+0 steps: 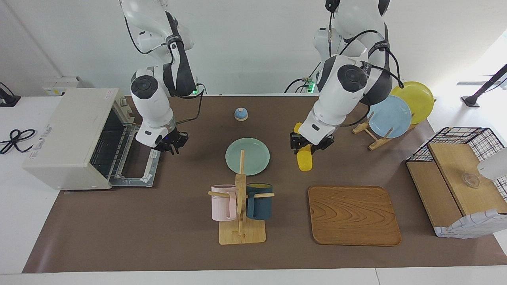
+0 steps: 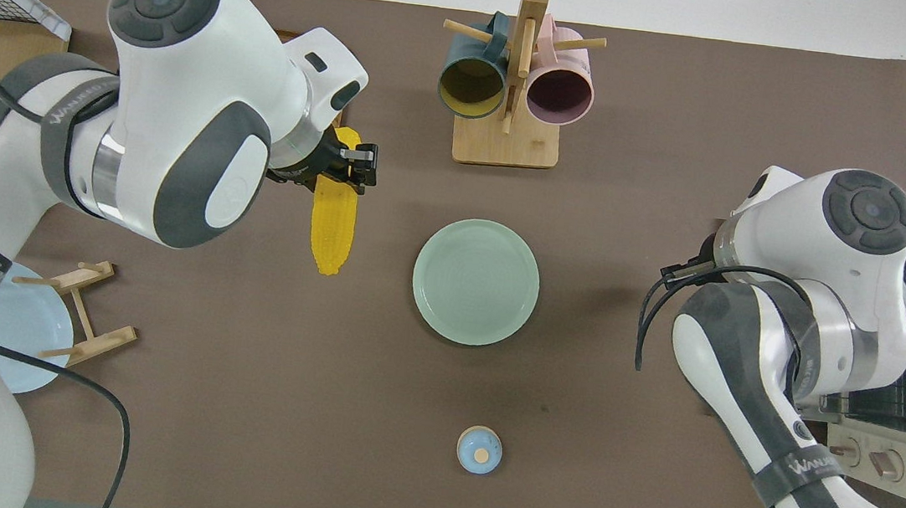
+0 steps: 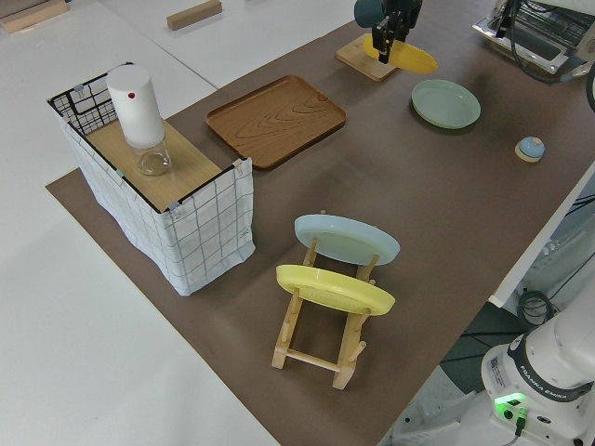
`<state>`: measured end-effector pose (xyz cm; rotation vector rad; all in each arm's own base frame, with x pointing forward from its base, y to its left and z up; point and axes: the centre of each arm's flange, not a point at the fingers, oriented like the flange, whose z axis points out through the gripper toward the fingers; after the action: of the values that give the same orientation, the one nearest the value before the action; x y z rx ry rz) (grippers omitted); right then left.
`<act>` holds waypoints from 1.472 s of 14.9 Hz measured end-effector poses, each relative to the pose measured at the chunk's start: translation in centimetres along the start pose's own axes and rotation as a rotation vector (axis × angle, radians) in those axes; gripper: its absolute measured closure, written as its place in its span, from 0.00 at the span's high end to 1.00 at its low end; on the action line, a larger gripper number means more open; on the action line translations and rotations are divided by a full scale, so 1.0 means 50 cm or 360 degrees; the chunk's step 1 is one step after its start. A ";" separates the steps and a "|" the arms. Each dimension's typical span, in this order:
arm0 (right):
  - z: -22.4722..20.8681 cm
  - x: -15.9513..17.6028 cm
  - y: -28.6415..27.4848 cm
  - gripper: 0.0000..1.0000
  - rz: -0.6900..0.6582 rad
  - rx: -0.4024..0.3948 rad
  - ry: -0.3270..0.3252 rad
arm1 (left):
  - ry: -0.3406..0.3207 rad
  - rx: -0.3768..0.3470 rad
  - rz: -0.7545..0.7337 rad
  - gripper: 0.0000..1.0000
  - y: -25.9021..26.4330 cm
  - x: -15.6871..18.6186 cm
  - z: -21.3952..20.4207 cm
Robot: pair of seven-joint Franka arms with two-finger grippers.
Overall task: Put corn in oven
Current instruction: 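Carry the corn with the left gripper toward the green plate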
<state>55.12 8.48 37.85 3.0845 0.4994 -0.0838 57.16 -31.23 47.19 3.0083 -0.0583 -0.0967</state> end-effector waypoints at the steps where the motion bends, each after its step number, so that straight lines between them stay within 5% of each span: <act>1: 0.002 0.000 0.007 0.44 0.0010 0.0001 -0.0003 | 0.0015 -0.0005 -0.0014 0.55 0.024 -0.017 0.015; 6: 0.006 -0.005 0.032 0.96 0.0046 0.0003 -0.0007 | 0.0159 -0.0080 -0.0018 0.55 0.146 -0.142 0.121; 7: 0.005 -0.004 0.032 1.00 0.0045 0.0003 -0.0005 | 0.0175 -0.0092 -0.0016 0.55 0.159 -0.161 0.134; 22: 0.003 -0.001 0.022 1.00 0.0030 0.0002 -0.0002 | 0.0258 -0.0141 -0.0012 0.55 0.246 -0.196 0.355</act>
<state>55.40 7.43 37.71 3.0897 0.4701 -0.0861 45.80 -45.28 31.84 2.9160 -0.0254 0.1405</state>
